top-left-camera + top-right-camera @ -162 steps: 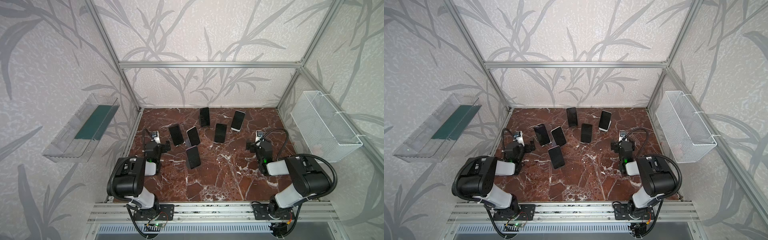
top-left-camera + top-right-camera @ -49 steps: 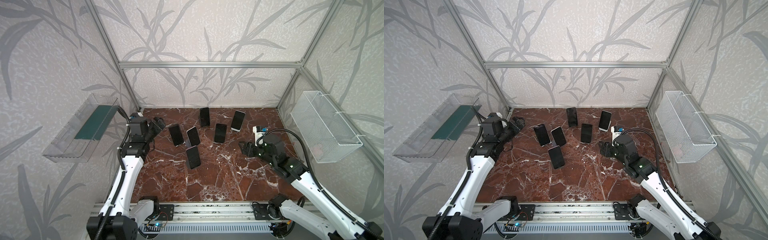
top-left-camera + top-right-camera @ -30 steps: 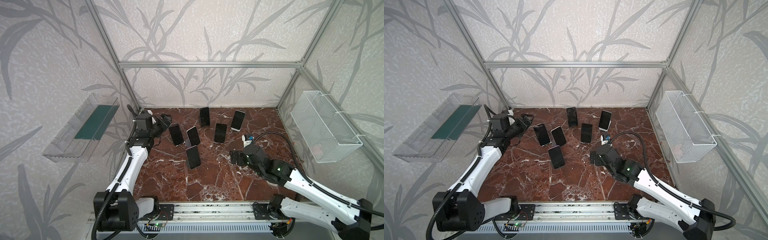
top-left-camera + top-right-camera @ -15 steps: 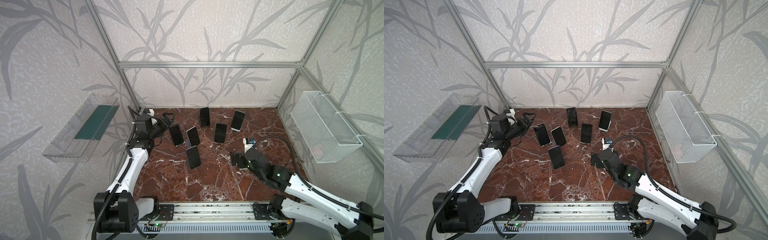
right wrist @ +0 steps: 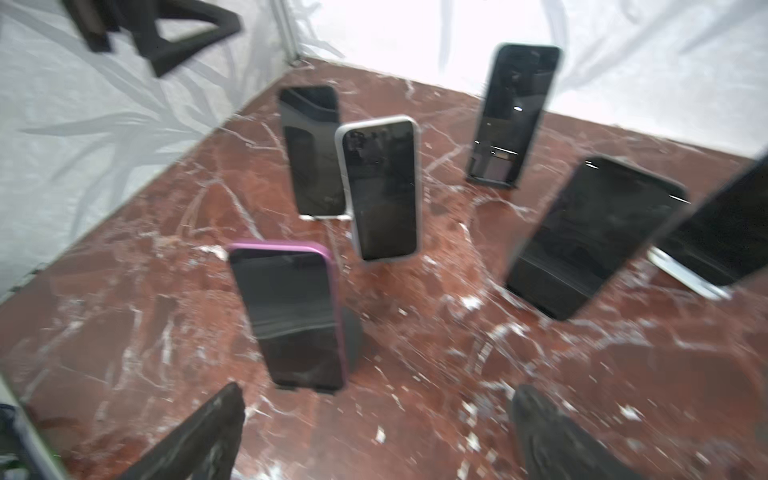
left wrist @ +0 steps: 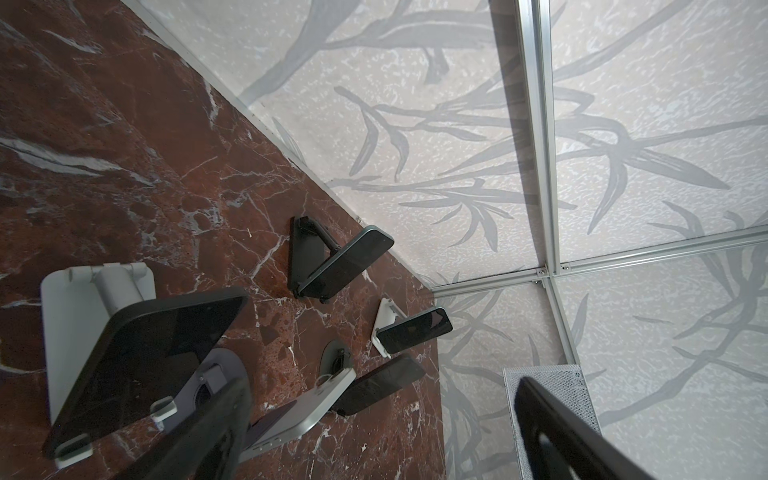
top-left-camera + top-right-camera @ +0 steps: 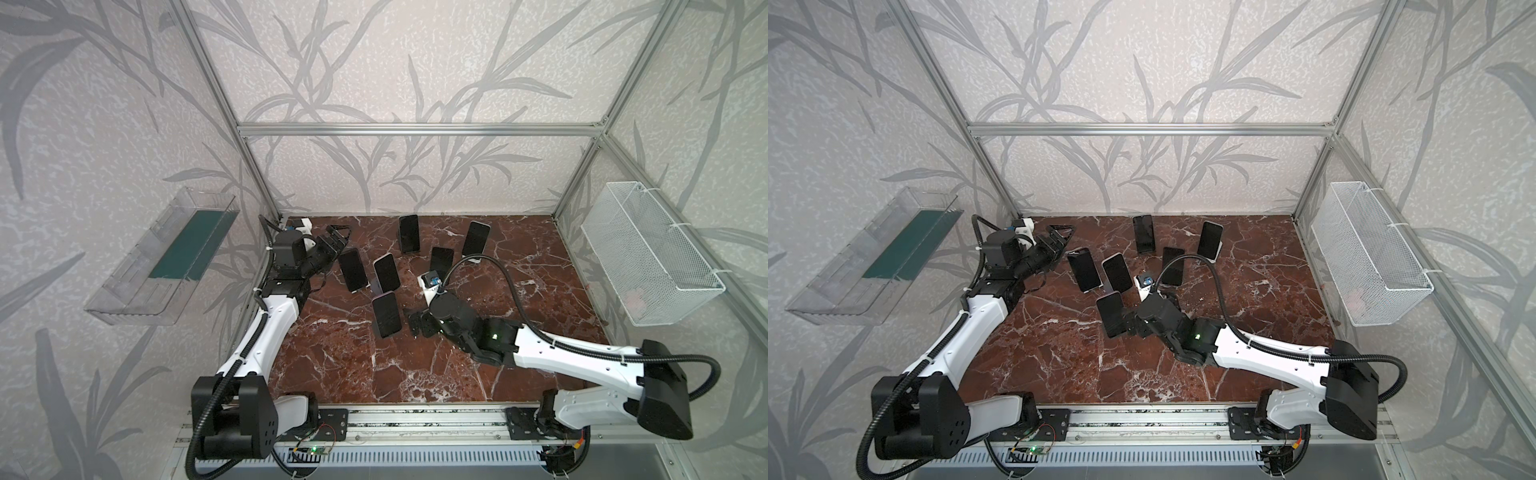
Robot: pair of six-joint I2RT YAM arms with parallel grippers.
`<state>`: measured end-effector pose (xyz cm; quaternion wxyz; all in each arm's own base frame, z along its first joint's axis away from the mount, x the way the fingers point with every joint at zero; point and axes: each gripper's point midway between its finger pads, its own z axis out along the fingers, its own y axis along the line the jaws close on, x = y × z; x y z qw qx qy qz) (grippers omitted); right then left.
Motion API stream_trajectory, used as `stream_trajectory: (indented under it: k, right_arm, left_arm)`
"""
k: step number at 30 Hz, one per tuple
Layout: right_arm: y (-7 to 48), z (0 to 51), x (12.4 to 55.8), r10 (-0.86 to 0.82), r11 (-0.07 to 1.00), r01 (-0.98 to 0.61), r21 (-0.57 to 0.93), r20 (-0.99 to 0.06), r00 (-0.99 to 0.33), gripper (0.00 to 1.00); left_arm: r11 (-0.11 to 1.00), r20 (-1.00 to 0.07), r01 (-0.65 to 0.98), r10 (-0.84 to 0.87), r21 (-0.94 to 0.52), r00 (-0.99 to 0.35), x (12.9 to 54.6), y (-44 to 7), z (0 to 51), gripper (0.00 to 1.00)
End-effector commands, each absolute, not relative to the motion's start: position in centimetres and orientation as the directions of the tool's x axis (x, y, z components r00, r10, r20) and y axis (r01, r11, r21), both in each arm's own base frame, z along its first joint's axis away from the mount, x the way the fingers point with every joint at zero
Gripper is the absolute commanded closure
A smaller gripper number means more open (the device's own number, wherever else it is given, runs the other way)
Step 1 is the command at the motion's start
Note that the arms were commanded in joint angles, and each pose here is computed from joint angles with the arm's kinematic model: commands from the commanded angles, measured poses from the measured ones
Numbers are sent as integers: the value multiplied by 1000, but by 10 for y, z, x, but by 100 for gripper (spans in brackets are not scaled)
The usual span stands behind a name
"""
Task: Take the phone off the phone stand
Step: 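Lower the right gripper around the purple-cased phone on its black stand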
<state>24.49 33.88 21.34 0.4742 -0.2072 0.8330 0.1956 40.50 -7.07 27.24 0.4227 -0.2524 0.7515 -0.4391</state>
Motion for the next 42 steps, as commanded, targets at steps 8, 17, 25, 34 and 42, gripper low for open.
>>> stream_trajectory:
  k: [8,17,25,34,42]
  right_arm:
    - [406,222,246,-155,778,-603,175,-877,-455,1]
    - [427,206,259,-163,794,-586,163,-871,-463,1]
    - [430,186,274,-181,837,-538,103,-876,-448,1]
    - [430,175,282,-159,867,-489,94,-879,-449,1]
    - [431,172,280,-144,857,-502,115,-882,-449,5]
  left_arm:
    - [432,-379,10,-781,-902,-497,407,-65,280,2]
    - [404,-364,30,-788,-914,-496,406,-65,287,3]
    - [396,-358,31,-790,-918,-497,406,-65,288,3]
    - [389,-353,28,-800,-921,-485,406,-61,288,4]
    - [379,-343,25,-806,-925,-483,407,-60,288,4]
